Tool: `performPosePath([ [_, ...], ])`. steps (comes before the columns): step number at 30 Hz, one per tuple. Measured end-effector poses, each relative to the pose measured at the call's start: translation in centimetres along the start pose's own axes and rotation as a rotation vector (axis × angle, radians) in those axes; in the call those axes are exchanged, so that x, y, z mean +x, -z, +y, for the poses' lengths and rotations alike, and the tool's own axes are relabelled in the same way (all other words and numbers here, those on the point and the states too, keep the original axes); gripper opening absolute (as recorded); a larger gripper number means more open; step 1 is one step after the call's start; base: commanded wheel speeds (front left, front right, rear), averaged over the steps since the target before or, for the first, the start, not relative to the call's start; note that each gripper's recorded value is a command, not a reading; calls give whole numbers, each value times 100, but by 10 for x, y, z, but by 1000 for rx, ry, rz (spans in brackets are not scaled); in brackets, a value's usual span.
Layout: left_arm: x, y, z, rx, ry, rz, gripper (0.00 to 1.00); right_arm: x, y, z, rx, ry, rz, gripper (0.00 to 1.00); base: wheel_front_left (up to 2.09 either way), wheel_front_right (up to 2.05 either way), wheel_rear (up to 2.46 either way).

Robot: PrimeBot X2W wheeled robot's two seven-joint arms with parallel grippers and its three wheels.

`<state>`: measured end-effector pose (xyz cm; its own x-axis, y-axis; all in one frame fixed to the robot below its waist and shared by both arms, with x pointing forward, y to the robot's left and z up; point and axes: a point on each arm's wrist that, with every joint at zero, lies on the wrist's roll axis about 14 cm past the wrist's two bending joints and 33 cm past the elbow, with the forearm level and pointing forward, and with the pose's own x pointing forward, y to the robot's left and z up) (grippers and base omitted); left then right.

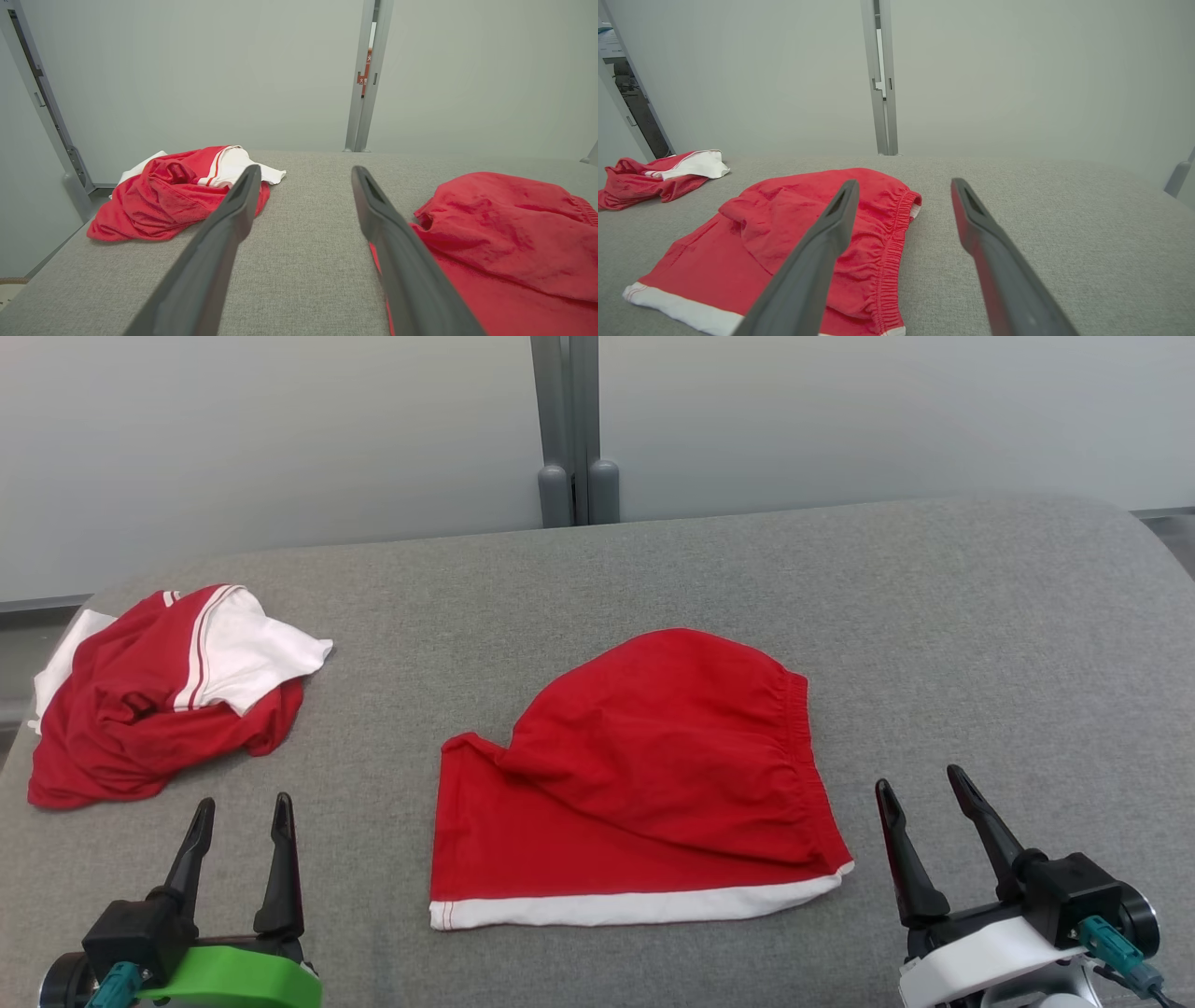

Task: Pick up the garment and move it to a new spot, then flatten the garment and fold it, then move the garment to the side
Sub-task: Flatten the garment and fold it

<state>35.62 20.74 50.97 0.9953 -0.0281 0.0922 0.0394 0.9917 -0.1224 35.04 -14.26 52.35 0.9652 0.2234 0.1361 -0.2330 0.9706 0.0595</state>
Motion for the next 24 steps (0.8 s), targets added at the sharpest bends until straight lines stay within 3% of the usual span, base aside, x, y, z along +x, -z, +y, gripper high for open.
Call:
performPosePath([
  [24,-2,9,1,2,-1,27,100,-1,8,-1,7,7,25,100,0,0,0],
])
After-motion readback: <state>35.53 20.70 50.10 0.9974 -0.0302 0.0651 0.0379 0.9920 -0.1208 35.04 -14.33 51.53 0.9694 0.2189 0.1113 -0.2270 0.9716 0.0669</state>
